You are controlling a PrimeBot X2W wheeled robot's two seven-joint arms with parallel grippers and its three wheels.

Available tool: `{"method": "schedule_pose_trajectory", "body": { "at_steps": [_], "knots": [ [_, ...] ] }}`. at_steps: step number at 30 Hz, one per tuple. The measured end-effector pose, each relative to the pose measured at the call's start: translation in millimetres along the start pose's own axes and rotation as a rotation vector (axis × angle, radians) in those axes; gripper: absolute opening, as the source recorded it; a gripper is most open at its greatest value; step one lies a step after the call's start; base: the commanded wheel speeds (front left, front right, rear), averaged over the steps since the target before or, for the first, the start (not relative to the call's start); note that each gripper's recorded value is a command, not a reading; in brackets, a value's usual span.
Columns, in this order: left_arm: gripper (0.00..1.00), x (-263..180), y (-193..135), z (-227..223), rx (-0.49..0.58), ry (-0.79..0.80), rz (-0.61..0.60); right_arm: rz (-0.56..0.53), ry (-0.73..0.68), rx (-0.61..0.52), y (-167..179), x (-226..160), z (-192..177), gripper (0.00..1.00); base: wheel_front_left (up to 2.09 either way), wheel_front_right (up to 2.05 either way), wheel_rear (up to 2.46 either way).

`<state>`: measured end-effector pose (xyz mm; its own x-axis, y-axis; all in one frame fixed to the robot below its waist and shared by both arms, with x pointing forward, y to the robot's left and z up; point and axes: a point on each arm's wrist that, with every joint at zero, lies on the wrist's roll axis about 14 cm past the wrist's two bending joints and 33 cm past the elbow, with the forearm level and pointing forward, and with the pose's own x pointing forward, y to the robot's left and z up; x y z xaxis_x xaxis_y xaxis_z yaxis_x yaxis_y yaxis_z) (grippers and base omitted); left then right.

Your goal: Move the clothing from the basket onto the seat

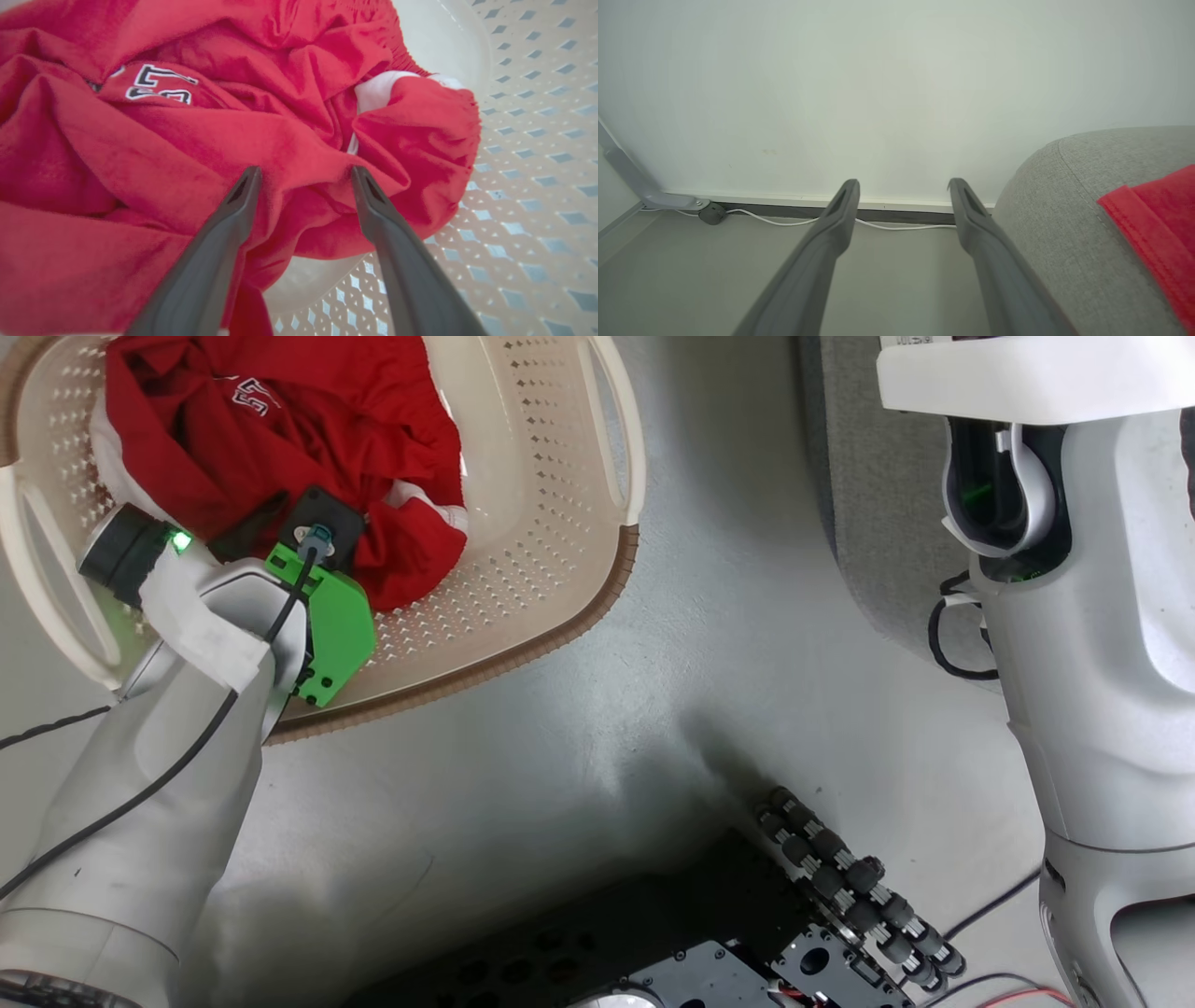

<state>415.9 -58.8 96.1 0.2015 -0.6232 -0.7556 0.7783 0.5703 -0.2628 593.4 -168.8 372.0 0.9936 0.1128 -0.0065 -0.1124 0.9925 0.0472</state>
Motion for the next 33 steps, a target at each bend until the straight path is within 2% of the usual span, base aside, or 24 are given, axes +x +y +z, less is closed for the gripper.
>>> {"method": "schedule_pose_trajectory", "body": {
  "at_steps": [7,8,9,10,11,21,33],
  "knots": [
    [1.0,5.4,-3.1,0.5,0.011,0.004,-0.01,-0.007,0.011,-0.006,-3.4,-1.7,-2.9,1.0,0.0,0.0,0.0],
    [0.86,6.2,-3.3,2.5,0.011,-0.001,-0.01,-0.007,0.012,-0.007,-3.5,-1.8,-3.2,1.0,0.0,0.0,0.0],
    [0.47,6.9,-3.6,5.3,0.011,-0.012,-0.01,-0.008,0.013,-0.008,-3.8,-2.0,-3.4,1.0,0.0,0.0,0.0],
    [0.32,7.5,-3.5,7.2,0.012,-0.019,-0.011,-0.009,0.014,-0.008,-4.1,-2.2,-3.7,1.0,0.0,0.0,0.0],
    [0.0,8.0,-3.7,8.2,0.012,-0.022,-0.011,-0.009,0.015,-0.009,-4.3,-2.4,-3.9,1.0,0.0,0.0,0.0],
    [0.0,8.2,-6.0,19.5,0.01,-0.076,-0.014,-0.018,0.011,0.012,-5.6,-2.9,0.3,1.0,0.0,0.0,0.0],
    [0.0,-15.0,-9.3,92.1,-0.041,-0.34,0.008,-0.044,-0.005,0.013,-10.6,-8.3,19.6,1.0,0.0,0.0,0.0]
  ]
}}
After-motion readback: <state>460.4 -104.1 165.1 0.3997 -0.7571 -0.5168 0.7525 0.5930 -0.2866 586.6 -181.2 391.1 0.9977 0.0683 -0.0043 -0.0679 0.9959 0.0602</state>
